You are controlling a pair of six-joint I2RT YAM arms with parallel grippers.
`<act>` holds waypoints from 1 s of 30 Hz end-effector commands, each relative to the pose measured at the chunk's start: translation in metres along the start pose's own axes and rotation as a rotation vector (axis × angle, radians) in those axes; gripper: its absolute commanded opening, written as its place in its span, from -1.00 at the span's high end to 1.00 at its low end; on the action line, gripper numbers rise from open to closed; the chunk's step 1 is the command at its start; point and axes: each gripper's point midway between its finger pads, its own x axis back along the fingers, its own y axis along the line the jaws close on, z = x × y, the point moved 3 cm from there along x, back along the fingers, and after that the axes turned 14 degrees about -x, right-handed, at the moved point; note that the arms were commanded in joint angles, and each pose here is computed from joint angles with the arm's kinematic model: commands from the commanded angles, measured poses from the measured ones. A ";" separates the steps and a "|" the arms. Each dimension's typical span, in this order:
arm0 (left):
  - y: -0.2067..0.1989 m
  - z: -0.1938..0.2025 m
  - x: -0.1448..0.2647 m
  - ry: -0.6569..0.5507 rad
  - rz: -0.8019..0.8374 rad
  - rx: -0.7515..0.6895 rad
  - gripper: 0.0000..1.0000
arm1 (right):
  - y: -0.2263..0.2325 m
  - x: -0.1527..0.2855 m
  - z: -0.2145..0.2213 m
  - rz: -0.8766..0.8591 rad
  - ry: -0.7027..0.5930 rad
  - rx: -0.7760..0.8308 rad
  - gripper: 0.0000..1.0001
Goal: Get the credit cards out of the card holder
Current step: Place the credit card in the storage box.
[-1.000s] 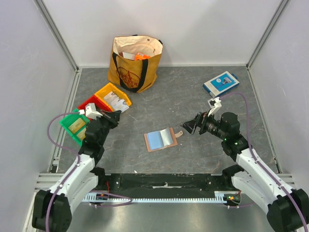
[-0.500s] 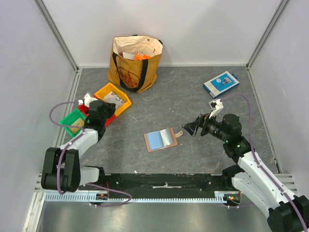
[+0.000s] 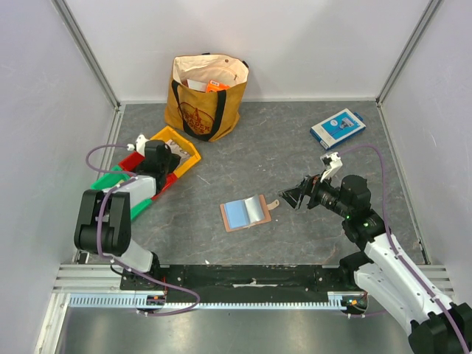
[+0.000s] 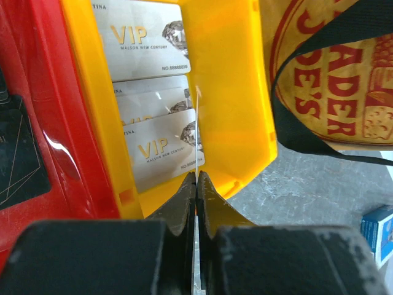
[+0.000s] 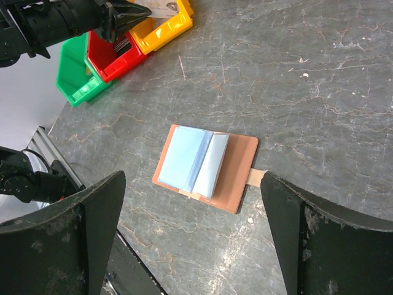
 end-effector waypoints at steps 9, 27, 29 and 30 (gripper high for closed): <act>-0.021 0.002 -0.017 0.031 0.014 -0.023 0.51 | 0.012 0.008 -0.014 -0.009 -0.036 0.023 -0.96; -0.022 -0.021 0.011 0.060 -0.041 -0.198 -0.67 | 0.021 0.027 -0.024 0.037 -0.068 0.054 -0.96; -0.025 -0.020 0.016 0.068 -0.033 -0.217 -0.75 | 0.019 0.030 -0.026 0.064 -0.078 0.063 -0.96; -0.027 -0.021 0.018 0.071 -0.030 -0.229 -0.75 | 0.018 0.033 -0.028 0.079 -0.086 0.067 -0.96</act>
